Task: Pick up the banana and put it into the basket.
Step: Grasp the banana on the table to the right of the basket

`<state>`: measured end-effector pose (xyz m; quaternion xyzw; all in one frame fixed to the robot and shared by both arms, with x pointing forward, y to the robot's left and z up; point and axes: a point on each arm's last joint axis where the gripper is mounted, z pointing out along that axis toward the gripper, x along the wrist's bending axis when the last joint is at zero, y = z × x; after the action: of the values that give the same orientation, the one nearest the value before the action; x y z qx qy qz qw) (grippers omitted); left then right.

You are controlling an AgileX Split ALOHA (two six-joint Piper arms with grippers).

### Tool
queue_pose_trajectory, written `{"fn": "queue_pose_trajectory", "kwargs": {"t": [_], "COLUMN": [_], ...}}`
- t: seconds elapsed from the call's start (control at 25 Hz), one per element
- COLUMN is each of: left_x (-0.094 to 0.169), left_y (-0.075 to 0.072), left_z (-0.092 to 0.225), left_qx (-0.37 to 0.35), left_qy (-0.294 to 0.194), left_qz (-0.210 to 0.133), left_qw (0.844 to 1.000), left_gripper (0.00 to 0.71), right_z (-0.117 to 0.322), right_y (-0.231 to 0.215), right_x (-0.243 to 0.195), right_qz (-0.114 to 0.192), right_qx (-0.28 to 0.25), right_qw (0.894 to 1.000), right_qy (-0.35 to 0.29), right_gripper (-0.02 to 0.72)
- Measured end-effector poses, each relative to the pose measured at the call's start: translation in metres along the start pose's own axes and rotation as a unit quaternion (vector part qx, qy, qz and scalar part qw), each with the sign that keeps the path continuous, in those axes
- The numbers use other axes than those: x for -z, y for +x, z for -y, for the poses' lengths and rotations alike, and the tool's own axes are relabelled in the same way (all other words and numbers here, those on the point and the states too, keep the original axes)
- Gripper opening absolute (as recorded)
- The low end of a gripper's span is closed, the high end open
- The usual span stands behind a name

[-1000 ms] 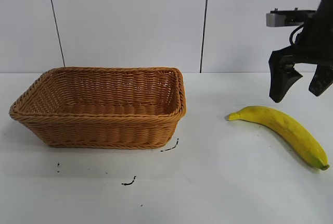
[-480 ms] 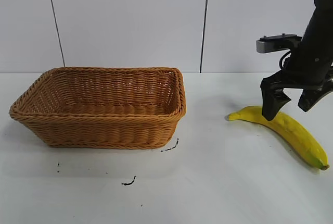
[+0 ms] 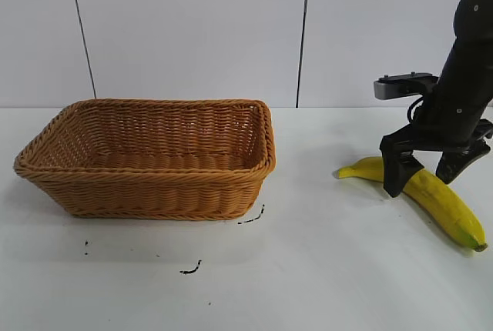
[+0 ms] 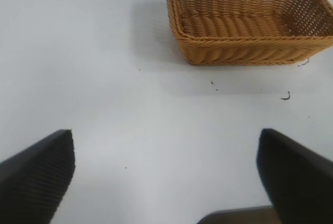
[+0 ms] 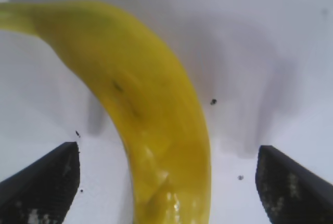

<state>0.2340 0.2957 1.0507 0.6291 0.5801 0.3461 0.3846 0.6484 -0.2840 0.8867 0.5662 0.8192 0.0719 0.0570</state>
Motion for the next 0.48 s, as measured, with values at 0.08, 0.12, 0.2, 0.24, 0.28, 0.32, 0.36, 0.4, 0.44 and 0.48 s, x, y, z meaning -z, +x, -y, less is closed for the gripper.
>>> {"fn": "queue_pose_trajectory", "kwargs": {"t": [0.08,0.12,0.2,0.24,0.28,0.32,0.36,0.4,0.44,0.48], "left_x": [0.0000,0.0000,0.0000,0.0000,0.0000,0.0000,0.0000,0.0000,0.0000,0.0000], "left_y": [0.0000,0.0000,0.0001,0.0001,0.0001,0.0001,0.0001,0.0001,0.0001,0.0001], "left_z": [0.0000,0.0000,0.0000,0.0000,0.0000,0.0000,0.0000,0.0000,0.0000,0.0000], "left_qx": [0.000,0.000,0.000,0.000,0.000,0.000,0.000,0.000,0.000,0.000], "left_qy": [0.000,0.000,0.000,0.000,0.000,0.000,0.000,0.000,0.000,0.000], "left_qz": [0.000,0.000,0.000,0.000,0.000,0.000,0.000,0.000,0.000,0.000], "left_qw": [1.000,1.000,1.000,1.000,1.000,1.000,1.000,1.000,1.000,1.000], "left_gripper": [0.690,0.690,0.690,0.690,0.690,0.690,0.690,0.690,0.690,0.690], "right_z": [0.0001,0.0004,0.0006,0.0007,0.0008,0.0008,0.0009,0.0009,0.0009,0.0010], "right_y": [0.0000,0.0001,0.0002,0.0002,0.0002,0.0002,0.0002,0.0002,0.0002,0.0002], "right_x": [-0.0010,-0.0019,-0.0028,-0.0032,-0.0037,-0.0040,-0.0046,-0.0046,-0.0046,-0.0048], "right_qz": [-0.001,-0.001,-0.002,-0.002,-0.002,-0.002,-0.002,-0.002,-0.002,-0.002], "right_qx": [0.000,-0.001,-0.001,-0.001,-0.001,-0.001,-0.001,-0.003,-0.003,-0.006], "right_qw": [1.000,1.000,1.000,1.000,1.000,1.000,1.000,1.000,1.000,1.000], "right_qy": [0.001,0.002,0.003,0.004,0.004,0.005,0.005,0.005,0.005,0.005], "right_gripper": [0.638,0.638,0.638,0.638,0.638,0.638,0.638,0.633,0.633,0.615]}}
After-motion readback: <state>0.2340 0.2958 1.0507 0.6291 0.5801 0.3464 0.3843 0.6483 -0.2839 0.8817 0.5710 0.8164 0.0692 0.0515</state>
